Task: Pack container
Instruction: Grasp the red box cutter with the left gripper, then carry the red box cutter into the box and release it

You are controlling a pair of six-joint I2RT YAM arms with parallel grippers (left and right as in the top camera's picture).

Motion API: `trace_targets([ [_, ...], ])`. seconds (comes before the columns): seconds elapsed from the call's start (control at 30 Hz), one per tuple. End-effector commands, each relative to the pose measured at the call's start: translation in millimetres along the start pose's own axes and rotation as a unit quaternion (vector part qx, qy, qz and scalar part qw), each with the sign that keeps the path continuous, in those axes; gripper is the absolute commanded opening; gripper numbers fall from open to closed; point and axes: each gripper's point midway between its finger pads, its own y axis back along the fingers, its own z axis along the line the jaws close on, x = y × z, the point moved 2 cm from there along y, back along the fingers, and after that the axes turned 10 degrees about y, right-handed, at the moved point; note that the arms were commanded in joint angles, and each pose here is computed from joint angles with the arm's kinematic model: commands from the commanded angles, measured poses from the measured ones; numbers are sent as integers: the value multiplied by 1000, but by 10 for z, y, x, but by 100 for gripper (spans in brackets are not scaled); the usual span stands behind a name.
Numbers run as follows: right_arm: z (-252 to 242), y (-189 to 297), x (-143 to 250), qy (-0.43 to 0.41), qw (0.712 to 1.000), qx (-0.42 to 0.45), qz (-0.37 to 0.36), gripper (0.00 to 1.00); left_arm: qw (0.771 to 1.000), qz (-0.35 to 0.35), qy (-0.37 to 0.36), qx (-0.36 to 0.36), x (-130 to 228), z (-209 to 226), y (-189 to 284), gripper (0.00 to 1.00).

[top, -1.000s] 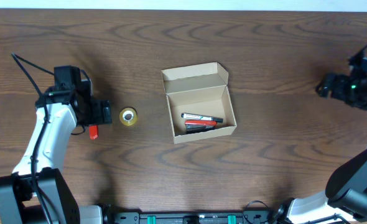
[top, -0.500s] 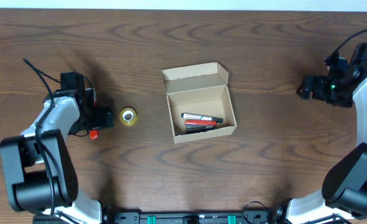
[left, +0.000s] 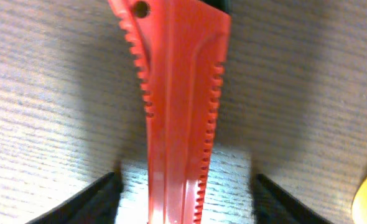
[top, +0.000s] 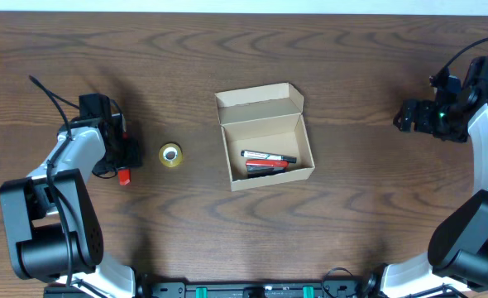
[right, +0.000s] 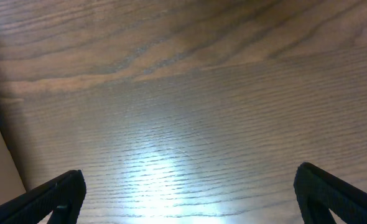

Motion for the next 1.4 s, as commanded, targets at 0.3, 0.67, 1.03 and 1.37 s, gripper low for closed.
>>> trace_targets([
  [0.3, 42, 58, -7, 9, 1000, 1, -7, 99, 998, 53, 13, 39, 211, -102, -168, 6],
  [0.67, 61, 55, -4, 11, 1000, 0, -5, 99, 995, 37, 12, 87, -73, -305, 235, 6],
  [1.03, 85, 51, -1, 14, 1000, -2, -3, 99, 961, -129, -182, 166, -501, -1108, 1843, 6],
  [1.37, 105, 49, 3, 15, 1000, -3, -1, 99, 756, -184, -602, 178, 403, -2414, 2313, 6],
])
